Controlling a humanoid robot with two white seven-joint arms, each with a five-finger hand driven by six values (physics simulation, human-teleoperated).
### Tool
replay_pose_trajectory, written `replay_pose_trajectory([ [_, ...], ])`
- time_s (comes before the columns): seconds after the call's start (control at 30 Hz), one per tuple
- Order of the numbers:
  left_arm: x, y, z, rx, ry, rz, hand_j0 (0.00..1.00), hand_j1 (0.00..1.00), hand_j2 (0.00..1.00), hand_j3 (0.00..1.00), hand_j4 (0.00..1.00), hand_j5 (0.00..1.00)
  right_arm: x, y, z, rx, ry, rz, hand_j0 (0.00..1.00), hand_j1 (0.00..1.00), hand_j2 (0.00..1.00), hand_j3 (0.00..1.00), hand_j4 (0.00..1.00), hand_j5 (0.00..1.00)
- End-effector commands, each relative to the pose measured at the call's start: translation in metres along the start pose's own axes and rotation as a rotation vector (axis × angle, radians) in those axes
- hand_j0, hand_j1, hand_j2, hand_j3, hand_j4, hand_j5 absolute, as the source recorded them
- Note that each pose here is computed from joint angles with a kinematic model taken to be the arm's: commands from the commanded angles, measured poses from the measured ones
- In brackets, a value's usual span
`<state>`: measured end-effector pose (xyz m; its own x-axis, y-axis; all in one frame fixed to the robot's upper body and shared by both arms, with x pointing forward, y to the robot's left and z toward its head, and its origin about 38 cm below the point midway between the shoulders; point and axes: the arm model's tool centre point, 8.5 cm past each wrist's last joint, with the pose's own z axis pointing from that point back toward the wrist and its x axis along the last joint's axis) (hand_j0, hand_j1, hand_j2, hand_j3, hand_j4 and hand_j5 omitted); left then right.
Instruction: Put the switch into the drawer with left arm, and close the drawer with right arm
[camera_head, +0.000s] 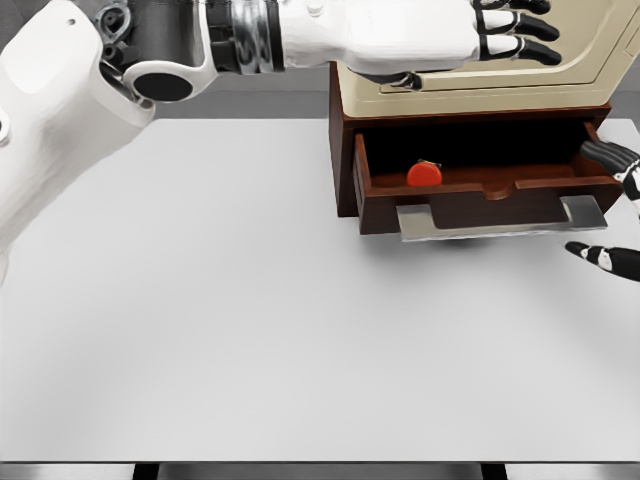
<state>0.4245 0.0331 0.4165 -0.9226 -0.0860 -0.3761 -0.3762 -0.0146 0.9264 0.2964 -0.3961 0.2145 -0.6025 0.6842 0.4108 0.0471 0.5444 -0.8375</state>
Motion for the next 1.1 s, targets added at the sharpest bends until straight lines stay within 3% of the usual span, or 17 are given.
replay_pose_trajectory([
  [0.0, 0.009, 0.013, 0.017, 0.017, -0.02, -0.015, 1.0, 1.0, 1.0, 1.0, 1.0, 1.0, -0.002, -0.013, 0.0, -0.036, 0.005, 0.013, 1.0, 1.0, 1.0, 1.0, 1.0, 1.0],
  [0.17, 0.003, 0.002, 0.085, -0.018, 0.068, 0.058, 1.0, 1.0, 1.0, 1.0, 1.0, 1.0, -0.005, -0.023, 0.01, -0.062, 0.034, 0.021, 1.0, 1.0, 1.0, 1.0, 1.0, 1.0],
  [0.3, -0.01, 0.0, 0.116, -0.022, 0.151, 0.07, 1.0, 1.0, 1.0, 1.0, 1.0, 1.0, -0.004, -0.026, 0.005, -0.057, 0.022, 0.031, 1.0, 1.0, 1.0, 1.0, 1.0, 1.0],
  [0.5, -0.034, -0.02, 0.16, -0.094, 0.285, 0.111, 1.0, 1.0, 1.0, 1.0, 1.0, 1.0, -0.004, -0.032, -0.002, -0.046, 0.006, 0.084, 1.0, 1.0, 1.0, 1.0, 1.0, 1.0],
  [0.67, -0.035, -0.049, 0.183, -0.142, 0.34, 0.172, 1.0, 1.0, 1.0, 1.0, 1.0, 1.0, -0.021, -0.037, -0.001, -0.052, 0.047, 0.106, 1.0, 1.0, 1.0, 1.0, 1.0, 1.0],
  [0.8, -0.024, -0.074, 0.202, -0.185, 0.367, 0.228, 1.0, 1.0, 1.0, 1.0, 1.0, 1.0, -0.036, -0.039, 0.005, -0.057, 0.093, 0.108, 1.0, 1.0, 1.0, 1.0, 1.0, 1.0],
  [0.97, -0.025, -0.078, 0.224, -0.223, 0.41, 0.23, 1.0, 1.0, 1.0, 1.0, 1.0, 1.0, -0.052, -0.046, 0.009, -0.054, 0.137, 0.124, 1.0, 1.0, 1.0, 1.0, 1.0, 1.0],
  [1.07, -0.024, -0.093, 0.234, -0.243, 0.437, 0.266, 1.0, 1.0, 1.0, 1.0, 1.0, 1.0, -0.051, -0.046, 0.006, -0.06, 0.13, 0.123, 1.0, 1.0, 1.0, 1.0, 1.0, 1.0],
])
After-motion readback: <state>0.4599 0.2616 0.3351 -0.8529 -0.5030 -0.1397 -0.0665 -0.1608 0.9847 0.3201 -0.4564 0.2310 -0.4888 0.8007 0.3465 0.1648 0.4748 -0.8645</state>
